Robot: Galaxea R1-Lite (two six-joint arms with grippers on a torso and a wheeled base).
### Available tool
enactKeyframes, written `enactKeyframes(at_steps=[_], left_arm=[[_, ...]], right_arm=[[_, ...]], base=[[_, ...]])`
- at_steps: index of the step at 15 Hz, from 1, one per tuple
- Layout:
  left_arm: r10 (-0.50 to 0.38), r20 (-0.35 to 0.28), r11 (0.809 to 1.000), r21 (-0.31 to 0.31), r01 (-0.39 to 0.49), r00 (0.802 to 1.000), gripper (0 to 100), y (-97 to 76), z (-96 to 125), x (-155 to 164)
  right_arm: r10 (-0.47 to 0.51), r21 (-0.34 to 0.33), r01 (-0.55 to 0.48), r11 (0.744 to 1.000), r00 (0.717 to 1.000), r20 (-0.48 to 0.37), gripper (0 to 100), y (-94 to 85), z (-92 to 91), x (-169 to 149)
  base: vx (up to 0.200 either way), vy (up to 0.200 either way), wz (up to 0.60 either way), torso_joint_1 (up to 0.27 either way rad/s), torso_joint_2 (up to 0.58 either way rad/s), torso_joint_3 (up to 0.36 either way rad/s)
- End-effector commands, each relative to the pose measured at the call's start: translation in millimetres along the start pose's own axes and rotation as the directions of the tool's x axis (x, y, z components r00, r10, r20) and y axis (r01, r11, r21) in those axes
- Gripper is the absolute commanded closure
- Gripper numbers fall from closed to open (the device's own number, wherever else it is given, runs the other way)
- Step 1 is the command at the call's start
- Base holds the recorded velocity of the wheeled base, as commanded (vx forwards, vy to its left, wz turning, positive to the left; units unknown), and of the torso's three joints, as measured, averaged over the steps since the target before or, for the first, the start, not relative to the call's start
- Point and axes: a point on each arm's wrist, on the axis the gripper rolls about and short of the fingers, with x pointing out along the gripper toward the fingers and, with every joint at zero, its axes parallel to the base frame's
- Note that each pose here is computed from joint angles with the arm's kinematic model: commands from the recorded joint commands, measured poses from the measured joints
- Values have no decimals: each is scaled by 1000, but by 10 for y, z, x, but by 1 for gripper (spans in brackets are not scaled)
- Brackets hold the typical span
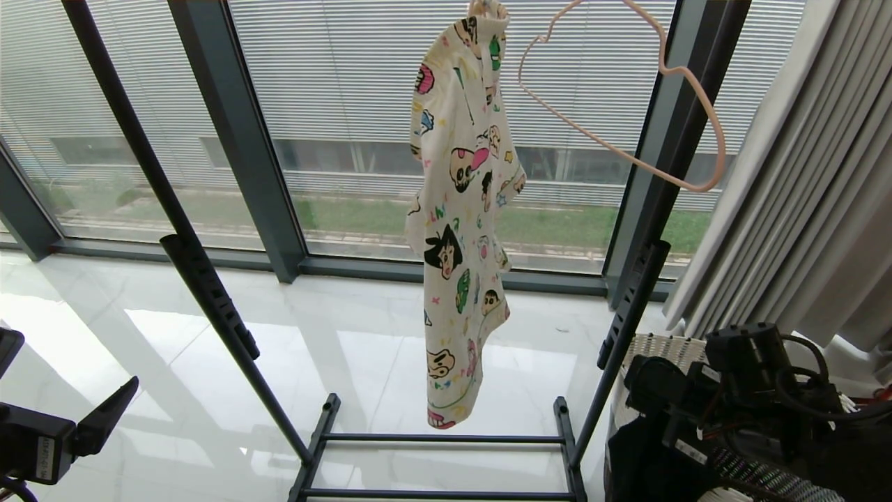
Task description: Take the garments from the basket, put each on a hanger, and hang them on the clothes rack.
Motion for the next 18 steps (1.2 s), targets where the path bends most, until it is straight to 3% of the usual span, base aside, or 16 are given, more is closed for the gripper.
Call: enactKeyframes(at_steps=[1, 5, 9, 14, 18], left_arm=[[-10, 4, 1000, 2, 10, 1000, 0, -12, 1, 0], [-63, 41, 998, 10, 62, 997, 0, -67, 37, -11], [-110, 82, 994, 22, 108, 991, 0, -129, 42, -70], [-163, 117, 987, 27, 161, 980, 0, -204, 16, -136], [-209, 153, 978, 43, 205, 966, 0, -245, 44, -164]], right_arm=[[-69, -1, 70, 998, 985, 156, 100, -146, 337, -286], [-59, -30, 70, 997, 963, 263, 100, -377, 871, -683], [-52, -40, 69, 997, 945, 324, 100, -491, 1177, -885], [34, -28, -25, 999, 925, 378, 100, -408, 1536, -1125], [54, -40, -40, 998, 901, 431, 100, -363, 1820, -1137]], base=[[0, 0, 0, 0, 0, 0], [-150, 0, 0, 4, 1, 1], [-200, 0, 0, 5, 4, 1], [-200, 0, 0, 0, 3, 3], [-200, 0, 0, 2, -1, 2]])
